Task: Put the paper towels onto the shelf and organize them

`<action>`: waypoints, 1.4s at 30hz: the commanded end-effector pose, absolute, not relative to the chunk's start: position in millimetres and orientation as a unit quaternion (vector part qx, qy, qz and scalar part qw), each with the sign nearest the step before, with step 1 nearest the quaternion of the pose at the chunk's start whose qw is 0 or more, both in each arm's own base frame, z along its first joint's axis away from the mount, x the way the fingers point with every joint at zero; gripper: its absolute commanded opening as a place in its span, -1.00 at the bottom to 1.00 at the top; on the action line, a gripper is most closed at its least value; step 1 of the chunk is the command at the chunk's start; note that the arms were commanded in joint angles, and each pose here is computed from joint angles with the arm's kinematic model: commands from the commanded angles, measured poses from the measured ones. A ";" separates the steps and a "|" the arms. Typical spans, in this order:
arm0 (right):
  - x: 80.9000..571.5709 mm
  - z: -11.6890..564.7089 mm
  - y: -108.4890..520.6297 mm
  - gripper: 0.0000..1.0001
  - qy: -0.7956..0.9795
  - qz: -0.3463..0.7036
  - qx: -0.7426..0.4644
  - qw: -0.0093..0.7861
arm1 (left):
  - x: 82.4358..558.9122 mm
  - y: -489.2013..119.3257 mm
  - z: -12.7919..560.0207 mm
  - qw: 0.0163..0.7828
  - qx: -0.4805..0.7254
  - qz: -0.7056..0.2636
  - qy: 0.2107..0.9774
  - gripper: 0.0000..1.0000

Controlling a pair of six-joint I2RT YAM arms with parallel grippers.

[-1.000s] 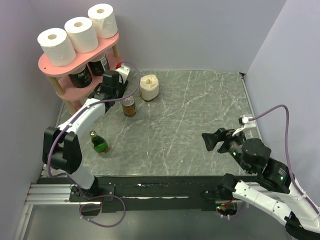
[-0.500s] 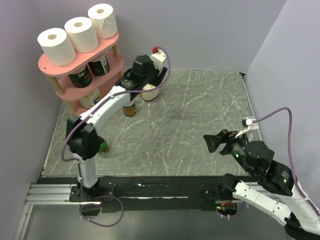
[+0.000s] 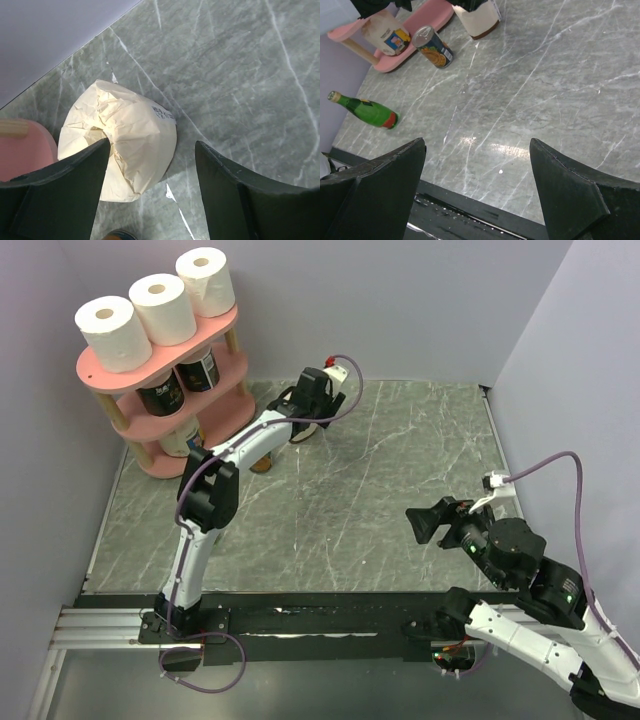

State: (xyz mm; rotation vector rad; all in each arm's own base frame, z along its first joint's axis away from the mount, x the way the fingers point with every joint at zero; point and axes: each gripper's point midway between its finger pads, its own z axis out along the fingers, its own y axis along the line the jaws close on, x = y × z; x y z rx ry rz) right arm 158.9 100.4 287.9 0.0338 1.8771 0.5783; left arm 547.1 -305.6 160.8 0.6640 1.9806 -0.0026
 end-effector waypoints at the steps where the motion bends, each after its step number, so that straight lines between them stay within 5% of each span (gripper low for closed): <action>1: 163.6 304.6 102.0 0.82 0.785 0.252 0.027 0.566 | 559.7 -302.2 183.8 0.530 0.262 0.024 0.806 0.50; 18: 167.8 307.9 104.5 0.83 0.780 0.250 0.024 0.574 | 570.6 -283.8 129.1 0.490 0.271 0.031 0.828 0.34; 26: 165.1 311.9 101.1 0.83 0.775 0.255 0.028 0.577 | 573.9 -280.9 135.6 0.493 0.275 0.025 0.825 0.09; 34: 165.1 308.6 107.2 0.82 0.780 0.261 0.024 0.568 | 579.1 -276.4 129.5 0.492 0.281 0.044 0.823 0.32; 42: 166.1 310.2 108.3 0.83 0.780 0.261 0.023 0.569 | 586.7 -277.9 122.2 0.486 0.287 0.049 0.824 0.21</action>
